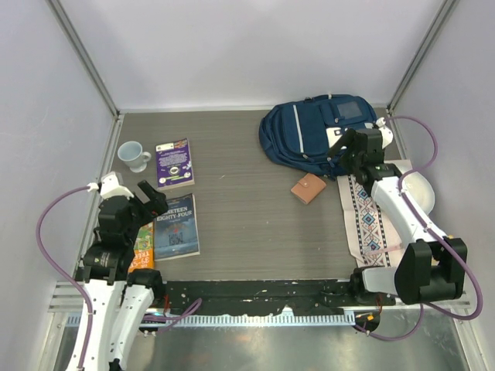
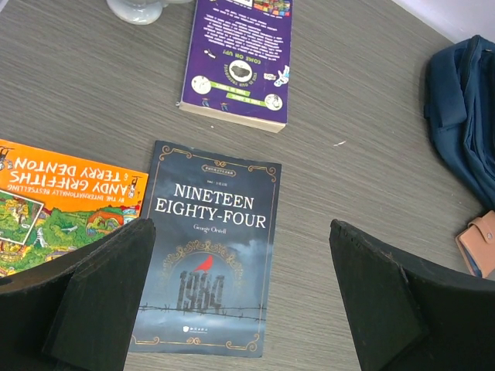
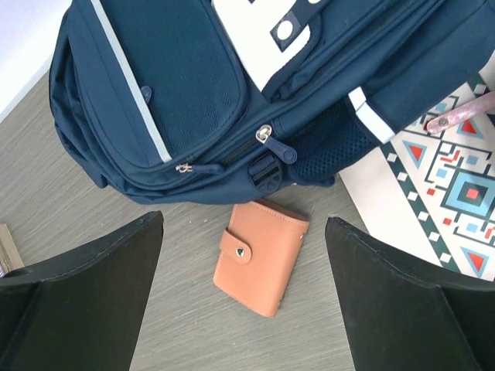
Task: Pack the student bag
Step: Unzip the student bag at the center of the board.
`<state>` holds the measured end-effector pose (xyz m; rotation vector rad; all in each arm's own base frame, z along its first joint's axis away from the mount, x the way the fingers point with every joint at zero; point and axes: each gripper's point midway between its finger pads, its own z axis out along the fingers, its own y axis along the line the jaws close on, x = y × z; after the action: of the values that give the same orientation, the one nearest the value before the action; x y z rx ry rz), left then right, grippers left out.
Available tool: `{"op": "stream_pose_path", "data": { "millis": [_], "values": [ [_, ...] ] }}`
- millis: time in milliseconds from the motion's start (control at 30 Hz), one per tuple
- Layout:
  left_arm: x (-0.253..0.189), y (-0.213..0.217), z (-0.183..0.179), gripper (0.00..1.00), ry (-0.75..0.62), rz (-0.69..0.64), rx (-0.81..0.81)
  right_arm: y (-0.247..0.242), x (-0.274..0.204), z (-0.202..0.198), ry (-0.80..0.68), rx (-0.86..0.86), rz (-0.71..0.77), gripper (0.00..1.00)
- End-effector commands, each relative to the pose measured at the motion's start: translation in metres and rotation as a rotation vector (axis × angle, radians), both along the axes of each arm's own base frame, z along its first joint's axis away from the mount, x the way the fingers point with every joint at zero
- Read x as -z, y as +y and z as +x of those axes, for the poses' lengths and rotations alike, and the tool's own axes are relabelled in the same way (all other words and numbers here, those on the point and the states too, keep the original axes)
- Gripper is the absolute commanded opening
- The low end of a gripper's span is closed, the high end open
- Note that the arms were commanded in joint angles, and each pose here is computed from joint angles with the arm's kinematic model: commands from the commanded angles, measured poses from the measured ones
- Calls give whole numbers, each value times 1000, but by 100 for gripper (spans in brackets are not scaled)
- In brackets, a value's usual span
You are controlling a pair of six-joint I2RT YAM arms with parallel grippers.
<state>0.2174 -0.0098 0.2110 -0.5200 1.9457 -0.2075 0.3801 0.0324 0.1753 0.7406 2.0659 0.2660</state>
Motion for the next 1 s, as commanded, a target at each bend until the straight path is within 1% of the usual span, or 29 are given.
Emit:
{"op": "stream_pose_path", "data": {
  "millis": [0, 267, 333, 367, 500, 567, 600, 667, 800, 967],
  "values": [
    [-5, -1, 5, 100, -23, -9, -1, -14, -18, 13, -36, 30, -50, 91],
    [-2, -2, 7, 100, -15, -11, 5, -23, -21, 32, -28, 45, 10, 91],
    [-1, -2, 7, 100, -9, -12, 4, -18, -19, 38, -19, 34, 43, 90],
    [-2, -2, 7, 100, -11, -13, 4, -29, -17, 40, -14, 64, 51, 89],
    [1, -4, 8, 100, -1, -18, 9, -42, -11, 53, -1, 124, 53, 88],
    [3, -5, 9, 99, 7, -18, 14, -49, 3, 57, 34, 177, 88, 88],
    [3, -5, 9, 100, 10, -18, 14, -56, 6, 59, 40, 201, 108, 86],
    [4, -5, 10, 99, 14, -17, 12, -51, 21, 62, 75, 202, 178, 84],
    [6, -4, 11, 100, 28, -16, 9, -50, 46, 58, 130, 234, 205, 83],
    [9, -5, 12, 100, 40, -16, 10, -53, 62, 49, 159, 292, 224, 83]
  ]
}}
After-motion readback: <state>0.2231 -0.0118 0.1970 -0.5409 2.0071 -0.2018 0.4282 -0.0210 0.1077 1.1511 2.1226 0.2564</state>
